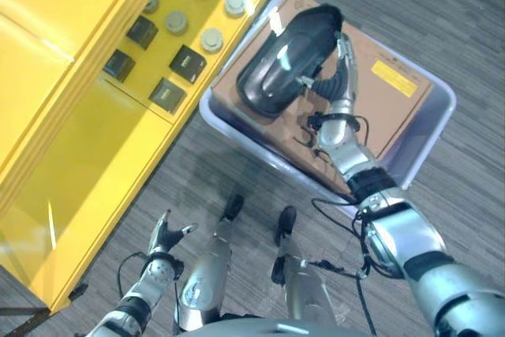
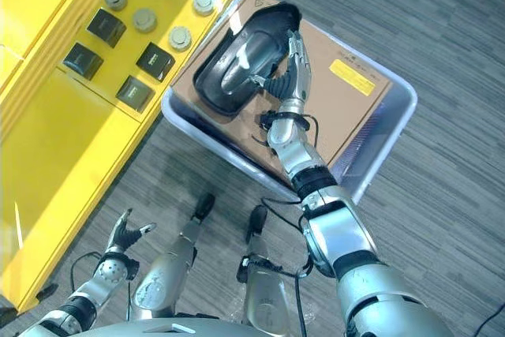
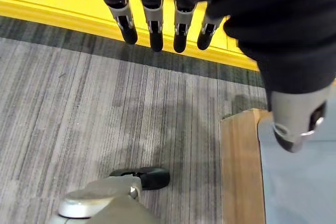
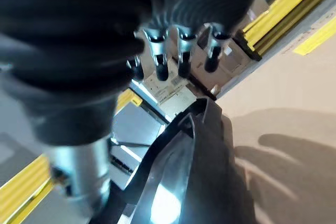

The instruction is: Move parts from the plastic box to the shelf.

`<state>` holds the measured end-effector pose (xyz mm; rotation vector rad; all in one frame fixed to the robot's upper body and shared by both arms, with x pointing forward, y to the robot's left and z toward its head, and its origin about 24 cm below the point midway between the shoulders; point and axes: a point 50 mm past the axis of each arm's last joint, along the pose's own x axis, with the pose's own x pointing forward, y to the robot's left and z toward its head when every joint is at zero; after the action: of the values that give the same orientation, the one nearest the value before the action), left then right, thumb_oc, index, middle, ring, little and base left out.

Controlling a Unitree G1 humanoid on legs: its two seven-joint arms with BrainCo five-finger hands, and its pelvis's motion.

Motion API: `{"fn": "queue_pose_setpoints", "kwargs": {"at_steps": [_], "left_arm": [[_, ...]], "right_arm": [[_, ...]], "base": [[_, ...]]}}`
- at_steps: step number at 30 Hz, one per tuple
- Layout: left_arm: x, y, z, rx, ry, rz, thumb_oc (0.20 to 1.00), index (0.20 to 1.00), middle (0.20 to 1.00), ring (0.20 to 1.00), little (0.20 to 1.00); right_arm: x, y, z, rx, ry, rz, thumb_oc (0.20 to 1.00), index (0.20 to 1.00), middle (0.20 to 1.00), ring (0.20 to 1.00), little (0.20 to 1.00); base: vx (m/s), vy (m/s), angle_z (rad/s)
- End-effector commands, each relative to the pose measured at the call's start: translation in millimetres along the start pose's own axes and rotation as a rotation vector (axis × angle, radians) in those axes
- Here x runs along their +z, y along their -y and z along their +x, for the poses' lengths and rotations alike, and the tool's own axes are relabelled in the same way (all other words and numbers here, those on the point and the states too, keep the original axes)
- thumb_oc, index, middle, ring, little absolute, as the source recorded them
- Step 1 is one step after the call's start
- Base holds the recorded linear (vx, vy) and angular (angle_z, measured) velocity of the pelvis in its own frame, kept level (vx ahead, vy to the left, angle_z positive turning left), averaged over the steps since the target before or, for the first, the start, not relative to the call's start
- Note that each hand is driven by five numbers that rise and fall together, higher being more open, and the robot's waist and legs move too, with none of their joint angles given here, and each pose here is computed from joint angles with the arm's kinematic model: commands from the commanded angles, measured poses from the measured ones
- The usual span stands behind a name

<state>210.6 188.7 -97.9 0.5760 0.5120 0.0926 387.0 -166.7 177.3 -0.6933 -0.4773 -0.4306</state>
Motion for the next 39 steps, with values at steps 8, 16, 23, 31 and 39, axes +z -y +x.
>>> {"fn": "queue_pose_setpoints", "kwargs": {"at_steps": [8,16,23,31,39], "left_arm": [[0,-6,3,0.047,-0.007,-0.025,1.0,1.0,1.0,1.0,1.0],[-13,-10,2,0.105,-0.1,-0.082,1.0,1.0,1.0,1.0,1.0],[-15,-4,-3,0.081,-0.104,-0.087,1.0,1.0,1.0,1.0,1.0],[-27,-5,-7,0.068,-0.134,-0.079,1.0,1.0,1.0,1.0,1.0],[-37,-19,-10,0.086,-0.151,-0.1,1.0,1.0,1.0,1.0,1.0]], "right_arm": [[-30,-23,-25,0.084,-0.124,-0.088,1.0,1.0,1.0,1.0,1.0],[-34,-48,-54,0.111,-0.263,0.061,1.0,1.0,1.0,1.0,1.0],[-39,-41,-52,0.042,-0.329,0.137,0.2,0.2,0.2,0.2,0.2],[-66,-1,-30,-0.013,-0.309,-0.049,0.2,0.2,0.2,0.2,0.2],[-108,48,-21,0.13,-0.279,-0.452,0.2,0.2,0.2,0.2,0.2]], "base": [[0.01,0.015,0.06],[0.0,0.007,0.01],[0.0,0.0,0.0],[0.0,0.0,0.0],[0.01,-0.022,0.06]]}}
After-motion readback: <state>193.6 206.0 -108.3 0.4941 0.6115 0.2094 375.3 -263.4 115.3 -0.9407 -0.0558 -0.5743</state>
